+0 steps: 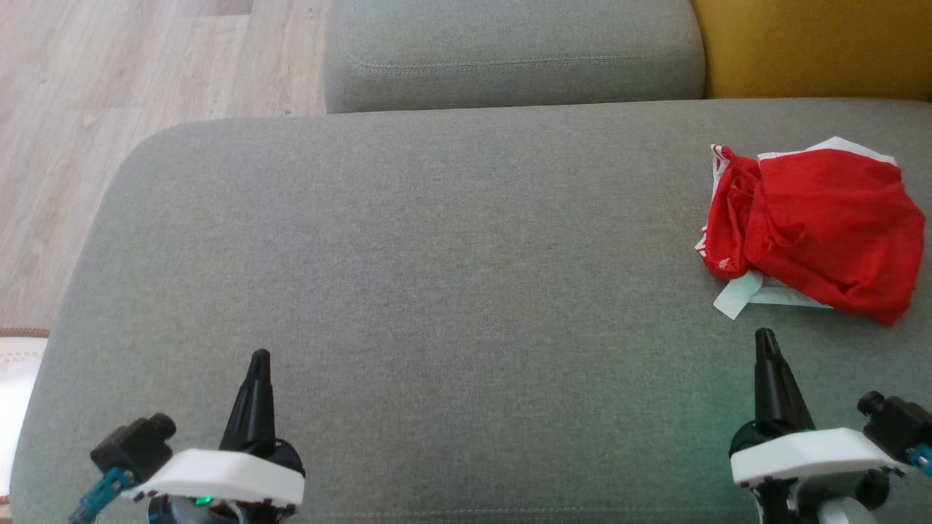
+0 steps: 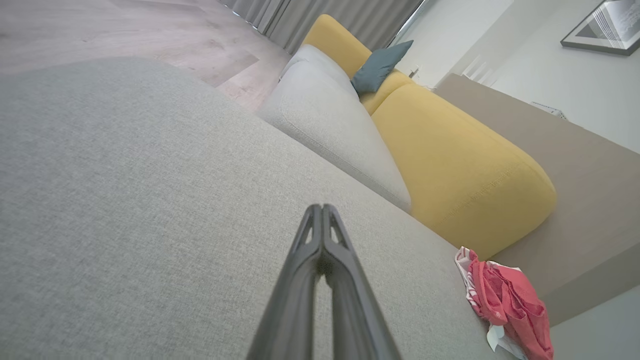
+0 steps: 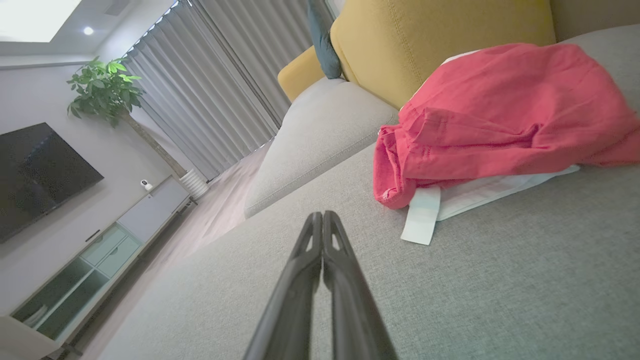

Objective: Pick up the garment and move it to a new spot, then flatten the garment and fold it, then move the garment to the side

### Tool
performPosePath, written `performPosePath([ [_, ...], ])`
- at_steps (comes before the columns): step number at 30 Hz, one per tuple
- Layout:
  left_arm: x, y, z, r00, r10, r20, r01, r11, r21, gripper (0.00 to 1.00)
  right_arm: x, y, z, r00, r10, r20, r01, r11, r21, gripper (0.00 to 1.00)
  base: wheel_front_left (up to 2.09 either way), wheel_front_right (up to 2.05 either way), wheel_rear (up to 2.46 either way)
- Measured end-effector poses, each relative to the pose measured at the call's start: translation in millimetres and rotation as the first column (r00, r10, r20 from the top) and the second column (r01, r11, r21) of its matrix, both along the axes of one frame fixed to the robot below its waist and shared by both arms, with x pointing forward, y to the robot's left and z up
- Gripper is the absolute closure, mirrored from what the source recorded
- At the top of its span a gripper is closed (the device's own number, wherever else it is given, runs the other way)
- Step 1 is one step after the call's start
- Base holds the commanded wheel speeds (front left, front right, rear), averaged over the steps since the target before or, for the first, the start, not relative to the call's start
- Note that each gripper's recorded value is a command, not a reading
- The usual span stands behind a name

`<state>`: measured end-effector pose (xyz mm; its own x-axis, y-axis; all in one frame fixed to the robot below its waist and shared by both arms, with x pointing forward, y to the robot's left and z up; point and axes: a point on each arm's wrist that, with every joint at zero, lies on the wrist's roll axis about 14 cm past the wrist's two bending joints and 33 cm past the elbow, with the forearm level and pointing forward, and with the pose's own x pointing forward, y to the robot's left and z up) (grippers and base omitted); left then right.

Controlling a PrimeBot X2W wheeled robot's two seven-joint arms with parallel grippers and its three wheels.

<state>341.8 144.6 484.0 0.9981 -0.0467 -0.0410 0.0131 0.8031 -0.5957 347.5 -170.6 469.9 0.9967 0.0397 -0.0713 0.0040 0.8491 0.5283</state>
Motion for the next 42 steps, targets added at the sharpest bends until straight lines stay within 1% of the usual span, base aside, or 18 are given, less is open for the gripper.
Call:
performPosePath([
  [9, 4.2, 3.2, -1.7, 1.000, 0.007, -0.023, -0.009, 0.996, -0.086, 1.00, 0.5, -3.4, -3.1, 1.000, -0.020, -0.022, 0.022, 0.995, 0.096, 1.00, 0.00, 0.00, 0.00],
  [20, 5.0, 10.3, -9.0, 0.998, 0.021, -0.062, -0.033, 0.981, -0.192, 1.00, 3.8, -9.9, -2.8, 0.998, -0.051, -0.035, 0.057, 0.975, 0.213, 1.00, 0.00, 0.00, 0.00],
  [31, 9.4, 15.0, -10.3, 0.996, 0.029, -0.083, -0.052, 0.953, -0.297, 1.00, 6.6, -13.0, -2.8, 0.997, -0.066, -0.051, 0.079, 0.942, 0.327, 1.00, 0.00, 0.00, 0.00],
  [37, 10.6, 17.5, -12.4, 0.995, 0.031, -0.096, -0.063, 0.934, -0.352, 1.00, 7.1, -15.1, -4.4, 0.995, -0.074, -0.064, 0.093, 0.918, 0.386, 1.00, 0.00, 0.00, 0.00],
  [38, 12.4, 17.4, -12.3, 0.995, 0.028, -0.100, -0.063, 0.927, -0.371, 1.00, 8.8, -15.6, -3.1, 0.995, -0.076, -0.063, 0.095, 0.908, 0.407, 1.00, 0.00, 0.00, 0.00],
  [42, 14.5, 18.2, -11.2, 0.995, 0.026, -0.100, -0.065, 0.911, -0.408, 1.00, 11.3, -17.6, -1.3, 0.995, -0.082, -0.064, 0.101, 0.889, 0.446, 1.00, 0.00, 0.00, 0.00],
])
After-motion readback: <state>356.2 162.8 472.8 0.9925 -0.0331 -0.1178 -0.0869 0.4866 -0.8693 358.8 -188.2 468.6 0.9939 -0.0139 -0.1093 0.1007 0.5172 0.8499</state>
